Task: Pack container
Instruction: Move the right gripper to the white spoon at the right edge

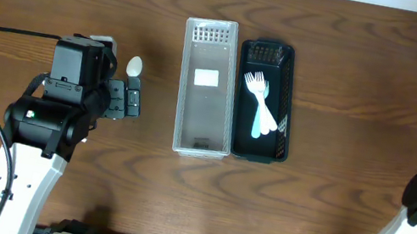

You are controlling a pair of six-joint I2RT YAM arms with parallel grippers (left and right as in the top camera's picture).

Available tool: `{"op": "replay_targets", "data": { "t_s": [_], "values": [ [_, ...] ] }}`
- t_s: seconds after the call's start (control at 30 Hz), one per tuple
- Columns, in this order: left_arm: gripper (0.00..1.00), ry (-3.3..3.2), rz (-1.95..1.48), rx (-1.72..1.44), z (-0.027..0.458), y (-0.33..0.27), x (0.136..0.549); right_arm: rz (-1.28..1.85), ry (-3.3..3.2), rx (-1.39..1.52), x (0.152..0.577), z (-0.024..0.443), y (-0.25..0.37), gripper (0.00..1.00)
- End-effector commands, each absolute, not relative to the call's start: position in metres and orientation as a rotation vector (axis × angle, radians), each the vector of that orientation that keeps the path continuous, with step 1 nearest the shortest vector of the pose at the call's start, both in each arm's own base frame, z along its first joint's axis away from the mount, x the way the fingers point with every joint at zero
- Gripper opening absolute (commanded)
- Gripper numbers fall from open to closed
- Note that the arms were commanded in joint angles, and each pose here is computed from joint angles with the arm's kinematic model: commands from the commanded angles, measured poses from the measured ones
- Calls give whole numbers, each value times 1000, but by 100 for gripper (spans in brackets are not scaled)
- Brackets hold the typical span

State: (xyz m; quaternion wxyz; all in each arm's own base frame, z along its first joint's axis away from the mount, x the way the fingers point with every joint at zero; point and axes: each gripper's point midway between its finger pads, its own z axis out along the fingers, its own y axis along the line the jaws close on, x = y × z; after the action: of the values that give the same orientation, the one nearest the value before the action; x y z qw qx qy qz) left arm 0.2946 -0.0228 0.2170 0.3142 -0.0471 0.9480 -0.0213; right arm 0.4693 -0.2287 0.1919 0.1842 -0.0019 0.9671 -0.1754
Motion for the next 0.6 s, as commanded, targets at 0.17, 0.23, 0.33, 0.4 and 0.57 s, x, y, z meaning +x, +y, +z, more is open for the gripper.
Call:
{"op": "replay_targets", "data": {
  "t_s": [0.17,0.23,0.33,0.4,0.57],
  "values": [
    [98,2488,-57,-107,222,-23,297,-317,2897,-37,460,94,-263,94],
    [98,2488,-57,-107,222,-23,297,-284,2939,-32,457,71,-265,94],
    [98,2488,-56,-107,222,-23,297,-239,3001,-36,452,41,-262,94],
    [98,2488,-57,-107,223,-23,297,-213,3029,-38,450,26,-260,93],
    [98,2484,-57,-107,223,-23,298,-142,3061,-18,448,2,-254,94]
  ]
}}
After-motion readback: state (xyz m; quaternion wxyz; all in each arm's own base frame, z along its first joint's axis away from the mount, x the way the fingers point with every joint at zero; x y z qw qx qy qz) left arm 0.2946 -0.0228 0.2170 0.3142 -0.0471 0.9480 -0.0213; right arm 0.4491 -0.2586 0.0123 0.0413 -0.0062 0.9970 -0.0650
